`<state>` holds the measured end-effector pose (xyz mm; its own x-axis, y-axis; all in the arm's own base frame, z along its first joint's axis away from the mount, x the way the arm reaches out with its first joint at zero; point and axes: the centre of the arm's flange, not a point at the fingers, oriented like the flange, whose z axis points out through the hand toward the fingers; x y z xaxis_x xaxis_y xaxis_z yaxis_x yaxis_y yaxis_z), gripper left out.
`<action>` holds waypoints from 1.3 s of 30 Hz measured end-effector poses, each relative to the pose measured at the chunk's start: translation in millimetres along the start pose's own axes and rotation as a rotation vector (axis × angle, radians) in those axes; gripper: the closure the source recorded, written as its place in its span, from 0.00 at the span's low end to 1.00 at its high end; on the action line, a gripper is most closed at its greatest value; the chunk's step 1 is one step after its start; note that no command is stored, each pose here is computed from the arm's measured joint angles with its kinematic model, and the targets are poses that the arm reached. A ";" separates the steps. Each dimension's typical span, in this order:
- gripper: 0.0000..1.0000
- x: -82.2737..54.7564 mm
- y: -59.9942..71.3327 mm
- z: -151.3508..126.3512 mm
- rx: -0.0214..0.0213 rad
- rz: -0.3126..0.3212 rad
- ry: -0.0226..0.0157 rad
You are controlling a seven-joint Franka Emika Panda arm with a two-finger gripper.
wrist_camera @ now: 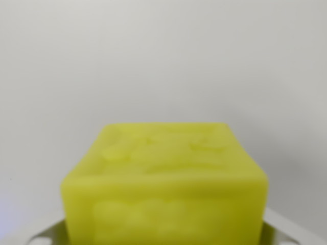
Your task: Pick yellow cube
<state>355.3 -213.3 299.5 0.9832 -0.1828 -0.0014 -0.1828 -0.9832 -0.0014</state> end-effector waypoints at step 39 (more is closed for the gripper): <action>1.00 0.0 0.1 -63.9 0.0002 0.000 0.0001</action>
<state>355.3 -213.5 363.4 0.9831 -0.1831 -0.0014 -0.1831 -0.9831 -0.0016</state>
